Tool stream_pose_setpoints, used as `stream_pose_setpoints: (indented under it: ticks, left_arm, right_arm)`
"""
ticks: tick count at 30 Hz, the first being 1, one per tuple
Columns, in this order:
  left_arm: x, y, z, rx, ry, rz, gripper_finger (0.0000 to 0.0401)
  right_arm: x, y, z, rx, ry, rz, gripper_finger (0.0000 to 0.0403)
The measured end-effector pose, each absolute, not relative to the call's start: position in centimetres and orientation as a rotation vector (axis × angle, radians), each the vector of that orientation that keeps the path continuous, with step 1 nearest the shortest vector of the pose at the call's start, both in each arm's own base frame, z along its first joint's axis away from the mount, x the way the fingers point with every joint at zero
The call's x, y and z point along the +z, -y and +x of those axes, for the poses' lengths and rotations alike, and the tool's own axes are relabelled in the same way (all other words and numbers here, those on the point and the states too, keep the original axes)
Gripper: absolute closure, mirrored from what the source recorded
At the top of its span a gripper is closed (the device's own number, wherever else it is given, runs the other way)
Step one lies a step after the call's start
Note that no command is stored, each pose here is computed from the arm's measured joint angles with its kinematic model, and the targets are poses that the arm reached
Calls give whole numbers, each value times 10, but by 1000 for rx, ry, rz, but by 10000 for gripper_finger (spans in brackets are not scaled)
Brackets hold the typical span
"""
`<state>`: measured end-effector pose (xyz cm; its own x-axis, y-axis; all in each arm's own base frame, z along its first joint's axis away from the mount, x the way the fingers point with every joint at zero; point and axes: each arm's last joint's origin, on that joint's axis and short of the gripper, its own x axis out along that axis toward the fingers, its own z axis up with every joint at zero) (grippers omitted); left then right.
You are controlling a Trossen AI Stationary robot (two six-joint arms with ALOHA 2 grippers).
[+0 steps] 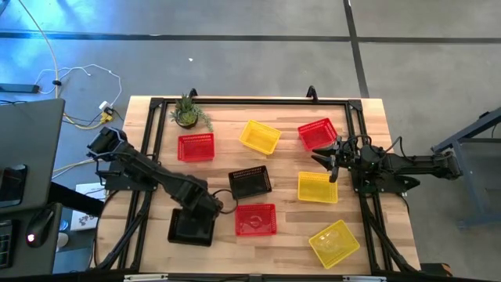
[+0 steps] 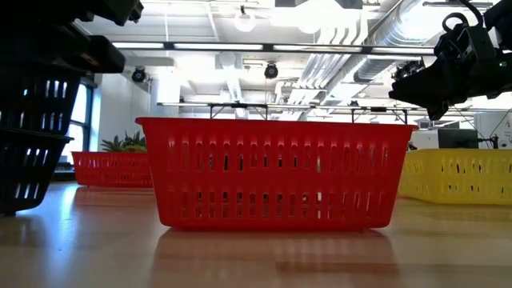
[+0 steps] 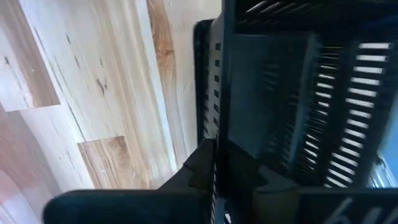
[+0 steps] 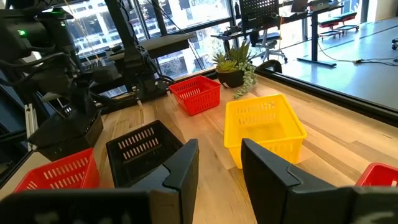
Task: Stack baskets by color
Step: Stack the top left black bin on top of the bottom black bin, then stack the bottom red bin on top of the top right red bin
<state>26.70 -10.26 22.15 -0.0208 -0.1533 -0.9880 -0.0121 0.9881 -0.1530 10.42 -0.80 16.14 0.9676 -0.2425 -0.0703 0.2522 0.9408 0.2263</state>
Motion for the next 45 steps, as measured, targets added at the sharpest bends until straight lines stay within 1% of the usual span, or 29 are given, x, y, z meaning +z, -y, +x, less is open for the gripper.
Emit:
stream_pose_setpoints:
  ticks: [2, 10, 14, 18, 23, 28, 37, 40, 45]
  left_arm:
    - [221, 101, 268, -107, -1589, -137, 398]
    - [221, 99, 269, -75, -1598, -201, 400]
    - [210, 99, 267, -77, -1589, -241, 400]
    - [201, 97, 263, -66, -1609, -241, 400]
    - [200, 95, 264, 8, -1587, -204, 395]
    - [200, 94, 265, 24, -1569, -188, 375]
    - [201, 89, 268, 63, -1523, -136, 307]
    - [208, 88, 266, 45, -1490, -108, 297]
    - [224, 85, 259, 35, -1415, -69, 296]
  right_arm:
    - [161, 8, 104, -252, -42, 236, 293]
    - [161, 8, 104, -252, -42, 237, 293]
    - [161, 8, 104, -252, -42, 236, 293]
    - [161, 8, 104, -252, -42, 237, 293]
    - [161, 8, 104, -252, -42, 237, 293]
    - [161, 8, 104, -252, -42, 236, 293]
    - [161, 8, 104, -252, -42, 237, 293]
    - [161, 8, 104, -253, -41, 236, 293]
    - [161, 8, 104, -253, -42, 236, 293]
